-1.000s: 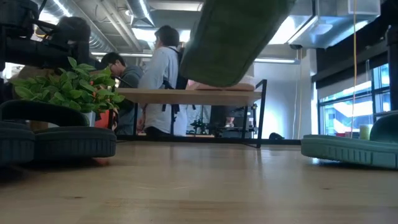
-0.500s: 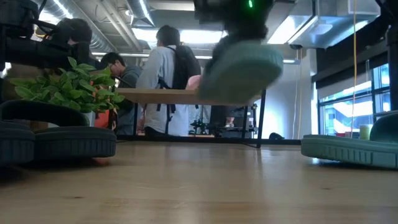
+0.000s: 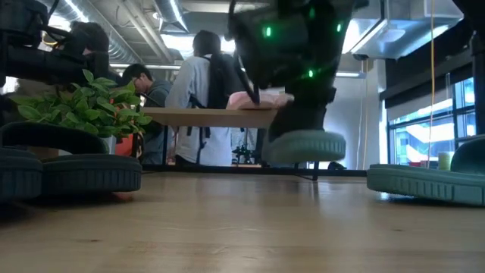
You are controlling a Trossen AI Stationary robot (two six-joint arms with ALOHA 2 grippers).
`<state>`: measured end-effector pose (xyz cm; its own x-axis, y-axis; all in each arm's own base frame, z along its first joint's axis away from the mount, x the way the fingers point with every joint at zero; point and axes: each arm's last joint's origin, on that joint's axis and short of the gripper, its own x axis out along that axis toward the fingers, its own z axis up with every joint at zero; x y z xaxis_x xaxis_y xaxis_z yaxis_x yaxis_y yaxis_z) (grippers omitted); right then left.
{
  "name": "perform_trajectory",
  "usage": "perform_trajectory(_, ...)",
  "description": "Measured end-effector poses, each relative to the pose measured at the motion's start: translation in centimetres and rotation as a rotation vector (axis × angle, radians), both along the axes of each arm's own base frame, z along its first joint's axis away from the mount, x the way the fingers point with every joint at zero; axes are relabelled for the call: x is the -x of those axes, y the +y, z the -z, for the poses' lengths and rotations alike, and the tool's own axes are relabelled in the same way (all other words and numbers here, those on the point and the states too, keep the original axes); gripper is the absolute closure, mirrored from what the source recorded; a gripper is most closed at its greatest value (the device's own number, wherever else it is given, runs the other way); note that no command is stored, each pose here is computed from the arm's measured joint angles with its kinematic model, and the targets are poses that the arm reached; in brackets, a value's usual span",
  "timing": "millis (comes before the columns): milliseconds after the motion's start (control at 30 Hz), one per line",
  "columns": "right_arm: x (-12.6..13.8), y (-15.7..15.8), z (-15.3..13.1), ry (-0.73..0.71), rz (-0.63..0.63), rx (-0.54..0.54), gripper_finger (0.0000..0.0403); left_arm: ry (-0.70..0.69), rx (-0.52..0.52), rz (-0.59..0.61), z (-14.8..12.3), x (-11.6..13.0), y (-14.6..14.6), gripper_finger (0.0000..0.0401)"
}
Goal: Pick and place slides into the shelf
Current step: Put the bottom green slide under the shelf
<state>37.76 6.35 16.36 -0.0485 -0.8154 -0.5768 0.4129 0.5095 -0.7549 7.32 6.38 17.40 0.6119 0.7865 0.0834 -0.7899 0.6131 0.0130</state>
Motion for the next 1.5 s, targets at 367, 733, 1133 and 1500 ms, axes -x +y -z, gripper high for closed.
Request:
perform_trajectory(367, 0.5, -2.7, 2.8, 0.001, 0.040, 0.013, 0.0385, 0.004, 0.004, 0.000, 0.1, 0.0, 0.0, 0.0401)
perform_trajectory(733, -0.2, -3.8, 3.8, -0.003, -0.003, -0.010, 0.0369, 0.005, 0.008, 0.001, 0.1, 0.0, 0.0, 0.0401)
perform_trajectory(1133, -0.2, -4.0, 3.8, 0.018, -0.012, -0.015, 0.0352, 0.032, 0.027, 0.000, 0.4, 0.0, 0.0, 0.0401)
perform_trajectory(1500, -0.2, -4.0, 3.8, 0.021, -0.011, -0.022, 0.0280, 0.033, 0.026, 0.000, 0.4, 0.0, 0.0, 0.0401)
